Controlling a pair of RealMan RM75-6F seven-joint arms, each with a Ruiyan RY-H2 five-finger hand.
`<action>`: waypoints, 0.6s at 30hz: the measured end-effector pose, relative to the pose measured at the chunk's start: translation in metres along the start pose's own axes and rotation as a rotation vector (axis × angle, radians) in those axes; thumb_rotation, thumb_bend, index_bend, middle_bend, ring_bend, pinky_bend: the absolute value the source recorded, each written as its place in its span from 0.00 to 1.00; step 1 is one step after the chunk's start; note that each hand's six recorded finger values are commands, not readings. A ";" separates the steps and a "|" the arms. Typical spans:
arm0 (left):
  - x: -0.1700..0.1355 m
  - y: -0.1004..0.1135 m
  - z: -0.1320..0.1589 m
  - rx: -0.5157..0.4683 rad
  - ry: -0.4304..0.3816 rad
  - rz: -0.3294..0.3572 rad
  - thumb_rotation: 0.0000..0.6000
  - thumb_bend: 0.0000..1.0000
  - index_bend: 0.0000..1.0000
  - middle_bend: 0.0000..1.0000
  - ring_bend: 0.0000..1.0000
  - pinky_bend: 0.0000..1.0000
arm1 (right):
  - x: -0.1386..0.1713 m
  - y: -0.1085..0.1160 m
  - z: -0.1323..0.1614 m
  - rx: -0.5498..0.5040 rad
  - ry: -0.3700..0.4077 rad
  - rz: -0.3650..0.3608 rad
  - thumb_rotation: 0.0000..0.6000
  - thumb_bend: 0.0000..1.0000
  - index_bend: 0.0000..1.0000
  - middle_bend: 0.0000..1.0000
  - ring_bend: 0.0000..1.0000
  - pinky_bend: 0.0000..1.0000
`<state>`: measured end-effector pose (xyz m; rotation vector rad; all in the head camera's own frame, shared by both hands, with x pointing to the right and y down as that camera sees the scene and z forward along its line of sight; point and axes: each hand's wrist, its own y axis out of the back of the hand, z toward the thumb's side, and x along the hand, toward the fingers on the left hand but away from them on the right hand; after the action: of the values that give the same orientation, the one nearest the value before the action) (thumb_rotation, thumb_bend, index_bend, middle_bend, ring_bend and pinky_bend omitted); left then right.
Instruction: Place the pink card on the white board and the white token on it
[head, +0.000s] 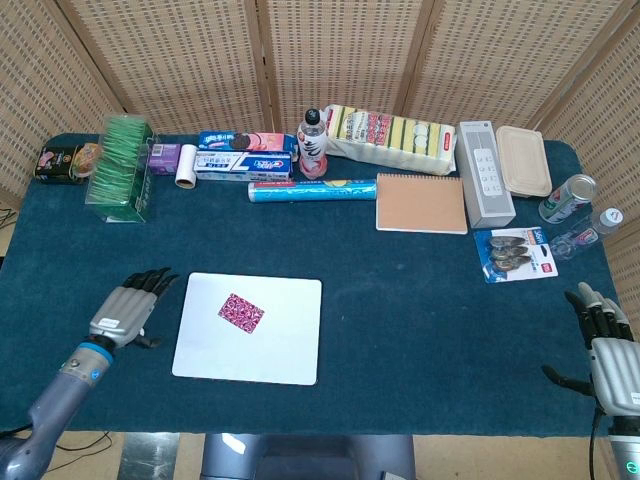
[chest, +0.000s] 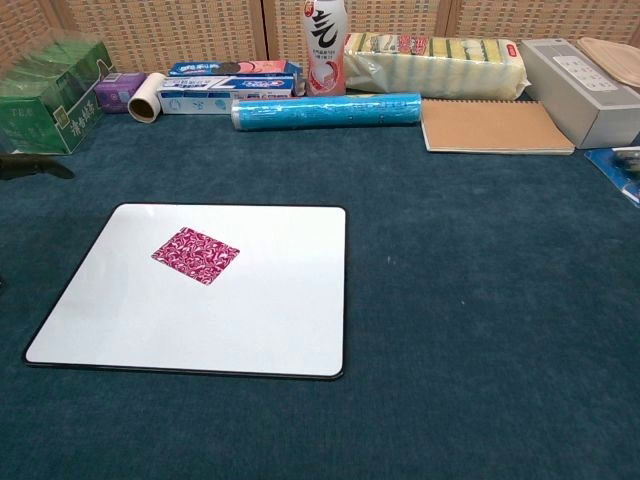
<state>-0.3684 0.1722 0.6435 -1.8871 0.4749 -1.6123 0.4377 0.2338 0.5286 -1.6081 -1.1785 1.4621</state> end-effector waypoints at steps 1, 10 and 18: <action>-0.002 -0.003 -0.006 -0.002 0.008 -0.001 1.00 0.16 0.08 0.00 0.00 0.07 | 0.000 0.000 0.000 0.000 0.000 0.000 1.00 0.00 0.02 0.00 0.00 0.00; -0.001 -0.024 -0.032 -0.036 0.059 -0.023 1.00 0.23 0.28 0.00 0.00 0.07 | -0.001 -0.001 -0.001 -0.003 -0.002 0.004 1.00 0.00 0.02 0.00 0.00 0.00; 0.003 -0.037 -0.033 -0.036 0.074 -0.040 1.00 0.23 0.28 0.00 0.00 0.07 | -0.001 0.001 -0.002 -0.008 -0.004 0.000 1.00 0.00 0.02 0.00 0.00 0.00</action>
<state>-0.4041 0.1912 0.6729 -1.8796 0.5034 -1.7153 0.4396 0.2329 0.5281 -1.6110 -1.1879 1.4627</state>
